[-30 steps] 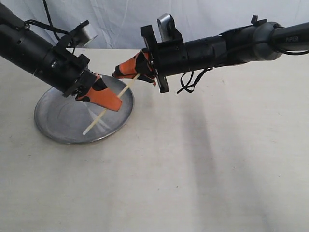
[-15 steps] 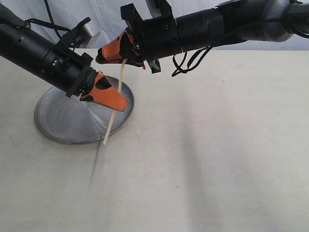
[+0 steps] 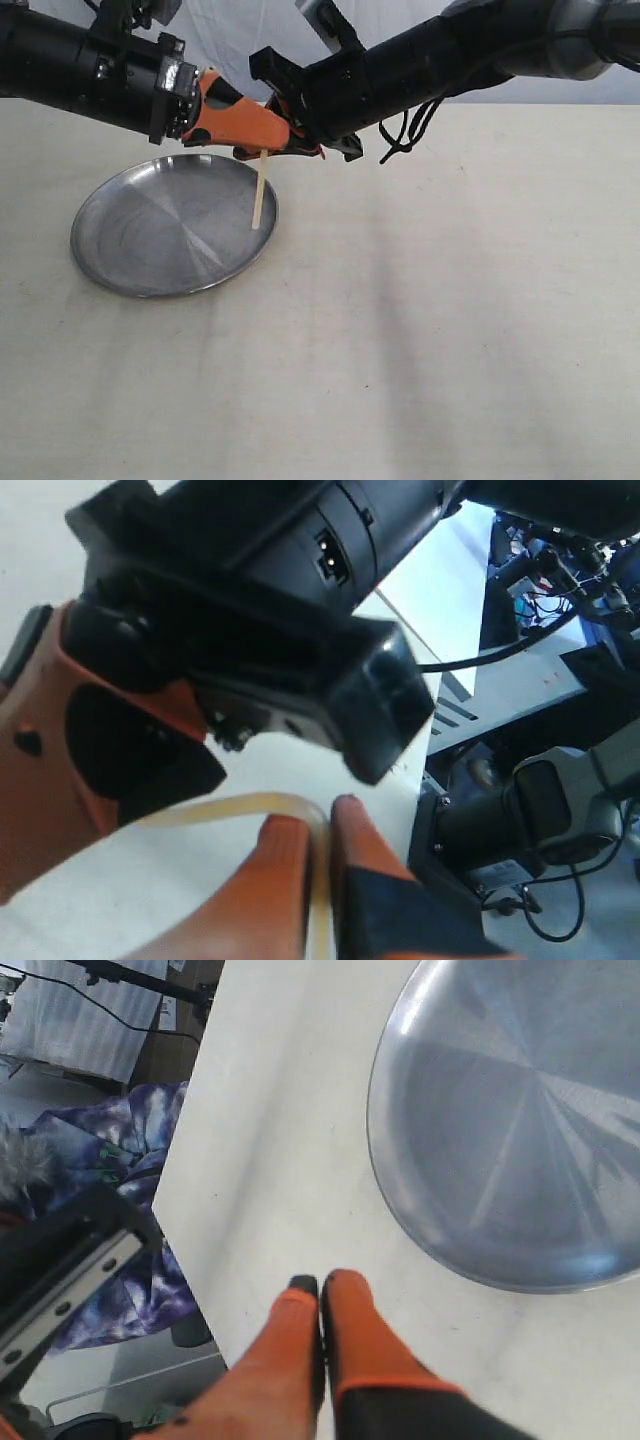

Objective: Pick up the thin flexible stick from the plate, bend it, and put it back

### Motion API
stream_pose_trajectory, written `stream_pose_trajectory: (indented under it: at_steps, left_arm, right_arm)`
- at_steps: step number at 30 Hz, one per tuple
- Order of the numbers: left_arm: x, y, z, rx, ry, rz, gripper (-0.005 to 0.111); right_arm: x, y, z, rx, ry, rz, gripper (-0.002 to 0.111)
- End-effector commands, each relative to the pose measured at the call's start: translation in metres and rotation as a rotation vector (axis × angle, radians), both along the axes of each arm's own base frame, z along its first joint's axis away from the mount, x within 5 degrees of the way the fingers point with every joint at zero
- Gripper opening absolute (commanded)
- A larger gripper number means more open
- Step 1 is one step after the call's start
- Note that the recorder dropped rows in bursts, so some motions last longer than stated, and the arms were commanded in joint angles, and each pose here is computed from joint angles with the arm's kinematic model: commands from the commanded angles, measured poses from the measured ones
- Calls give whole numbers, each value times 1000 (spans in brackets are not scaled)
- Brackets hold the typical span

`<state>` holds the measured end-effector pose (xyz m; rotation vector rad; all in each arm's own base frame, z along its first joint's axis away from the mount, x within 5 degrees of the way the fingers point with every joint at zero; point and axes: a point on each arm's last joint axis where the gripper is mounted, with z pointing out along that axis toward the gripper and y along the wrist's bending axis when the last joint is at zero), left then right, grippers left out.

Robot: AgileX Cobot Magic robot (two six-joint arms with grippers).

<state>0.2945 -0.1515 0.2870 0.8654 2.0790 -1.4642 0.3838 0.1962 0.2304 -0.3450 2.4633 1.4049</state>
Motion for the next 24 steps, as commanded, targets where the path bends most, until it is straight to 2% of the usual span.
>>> stream_pose_trajectory:
  at_steps: [1,4,7,10,13,15,16,17,18,19,20,22,24]
  left_arm:
    - [-1,-1,27,-106,-82,39,0]
    - [-4,1,18,-13,-60,12,0]
    - [-8,6,7,126,-10,-13,0]
    - [-7,14,-7,301,32,20,0]
    - [-5,20,-14,407,33,46,0]
    - [-4,23,-17,453,35,65,0]
    - [-3,23,-18,455,31,70,0]
    - [-3,23,-17,454,29,74,0]
    - [-2,23,-17,449,26,85,0]
    - [-1,22,-16,433,24,98,0]
    - [0,22,-15,424,24,105,0]
    - [1,19,-13,382,36,122,0]
    - [0,15,-9,331,51,123,0]
  right_arm:
    - [-5,0,-13,-83,-5,57,0]
    - [-4,1,-11,-50,5,40,0]
    - [-4,3,-8,-6,24,31,0]
    - [-6,7,-1,73,58,31,0]
    - [-6,7,-1,75,58,32,2]
    - [-7,5,3,82,55,40,17]
    - [-7,3,7,91,51,38,35]
    - [-8,2,8,93,50,40,43]
    - [-10,-2,10,106,65,72,67]
    - [-13,-2,12,119,91,100,84]
    - [-14,-2,12,123,97,109,89]
    - [-16,2,12,125,105,119,83]
    - [-15,7,11,116,89,95,66]
